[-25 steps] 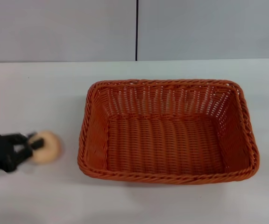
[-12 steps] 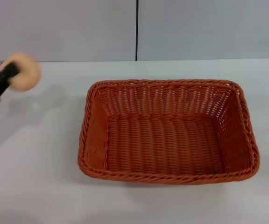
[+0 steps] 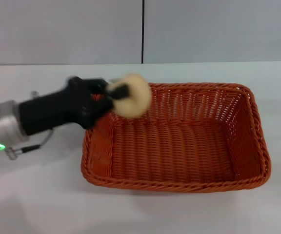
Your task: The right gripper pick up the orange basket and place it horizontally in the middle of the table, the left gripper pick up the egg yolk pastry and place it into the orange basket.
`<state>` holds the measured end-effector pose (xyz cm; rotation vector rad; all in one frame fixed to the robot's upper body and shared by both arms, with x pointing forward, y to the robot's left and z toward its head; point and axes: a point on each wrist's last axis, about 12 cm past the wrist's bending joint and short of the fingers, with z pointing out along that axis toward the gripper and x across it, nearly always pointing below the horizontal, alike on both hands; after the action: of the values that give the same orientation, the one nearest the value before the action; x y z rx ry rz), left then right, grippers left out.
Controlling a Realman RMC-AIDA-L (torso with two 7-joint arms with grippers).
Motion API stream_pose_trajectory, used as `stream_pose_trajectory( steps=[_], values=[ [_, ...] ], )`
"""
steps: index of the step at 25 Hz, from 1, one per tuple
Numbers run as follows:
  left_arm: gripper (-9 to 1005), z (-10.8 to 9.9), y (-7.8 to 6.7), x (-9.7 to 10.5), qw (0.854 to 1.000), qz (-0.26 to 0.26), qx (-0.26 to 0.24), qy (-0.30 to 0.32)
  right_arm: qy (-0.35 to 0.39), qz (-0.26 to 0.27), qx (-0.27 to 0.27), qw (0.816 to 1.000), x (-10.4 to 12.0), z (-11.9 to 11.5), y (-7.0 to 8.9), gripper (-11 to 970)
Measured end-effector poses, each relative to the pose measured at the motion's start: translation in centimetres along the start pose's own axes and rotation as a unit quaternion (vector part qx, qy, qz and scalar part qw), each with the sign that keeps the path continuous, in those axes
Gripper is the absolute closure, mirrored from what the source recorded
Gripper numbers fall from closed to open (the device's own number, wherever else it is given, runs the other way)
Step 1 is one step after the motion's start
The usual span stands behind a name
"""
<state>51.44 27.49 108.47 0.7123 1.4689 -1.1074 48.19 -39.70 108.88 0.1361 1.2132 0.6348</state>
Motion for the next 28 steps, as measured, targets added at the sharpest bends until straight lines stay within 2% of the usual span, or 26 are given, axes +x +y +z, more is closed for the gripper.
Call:
stream_pose_trajectory(
  steps=[1, 3, 6, 9, 11, 15, 18, 20, 21, 22, 23, 24, 25, 26, 27, 28],
  values=[
    [876, 1.9, -0.3, 0.8, 0.999, -0.01, 0.028, 0.027, 0.0, 0.0, 0.0, 1.0, 0.0, 0.0, 0.0, 435],
    [876, 2.3, -0.3, 1.2, 0.999, -0.02, 0.024, 0.029, 0.0, 0.0, 0.0, 1.0, 0.0, -0.1, 0.0, 435],
    [837, 2.2, -0.1, 1.2, 0.999, -0.025, 0.014, 0.02, 0.0, 0.001, -0.001, 1.0, 0.0, 0.0, 0.0, 435],
    [799, 1.2, -0.1, 1.0, 1.0, -0.027, -0.008, -0.01, -0.001, 0.001, -0.004, 1.0, 0.0, 0.2, 0.1, 435],
    [527, 1.0, -0.1, 0.9, 0.999, -0.027, -0.015, -0.018, -0.001, 0.001, -0.004, 1.0, 0.0, 0.2, 0.1, 435],
    [386, -0.7, 0.0, 0.6, 0.995, -0.022, -0.061, -0.071, -0.003, 0.001, -0.003, 1.0, 0.0, 0.2, 0.1, 435],
    [300, -2.6, 0.0, 0.5, 0.985, 0.003, -0.117, -0.129, -0.005, 0.001, -0.005, 1.0, -0.1, 0.2, 0.1, 435],
    [271, -4.0, -0.3, 0.5, 0.97, 0.028, -0.163, -0.176, -0.01, 0.001, -0.001, 1.0, -0.2, 0.0, 0.1, 435],
    [257, -5.8, -0.7, 1.0, 0.939, 0.047, -0.237, -0.244, -0.021, 0.002, 0.006, 1.0, -0.3, -0.2, 0.0, 435],
    [243, -5.8, -0.7, 1.0, 0.939, 0.047, -0.237, -0.244, -0.021, 0.002, 0.006, 1.0, -0.3, -0.2, 0.0, 435],
    [228, -7.0, -0.9, 1.4, 0.91, 0.053, -0.294, -0.287, -0.035, 0.004, 0.017, 0.999, -0.3, -0.6, 0.0, 435],
    [213, -7.0, -0.9, 1.4, 0.91, 0.053, -0.294, -0.287, -0.035, 0.004, 0.017, 0.999, -0.3, -0.6, 0.0, 435],
    [199, -7.5, -1.0, 1.6, 0.896, 0.052, -0.319, -0.304, -0.041, 0.004, 0.022, 0.999, -0.3, -0.7, 0.0, 435],
    [185, -7.5, -1.0, 1.6, 0.896, 0.052, -0.319, -0.304, -0.041, 0.004, 0.022, 0.999, -0.3, -0.7, 0.0, 435],
    [170, -8.2, -1.1, 2.0, 0.875, 0.048, -0.355, -0.326, -0.048, 0.005, 0.03, 0.998, -0.4, -1.1, -0.1, 435],
    [172, -8.2, -1.1, 2.0, 0.875, 0.048, -0.355, -0.326, -0.048, 0.005, 0.03, 0.998, -0.4, -1.1, -0.1, 435]
  ],
)
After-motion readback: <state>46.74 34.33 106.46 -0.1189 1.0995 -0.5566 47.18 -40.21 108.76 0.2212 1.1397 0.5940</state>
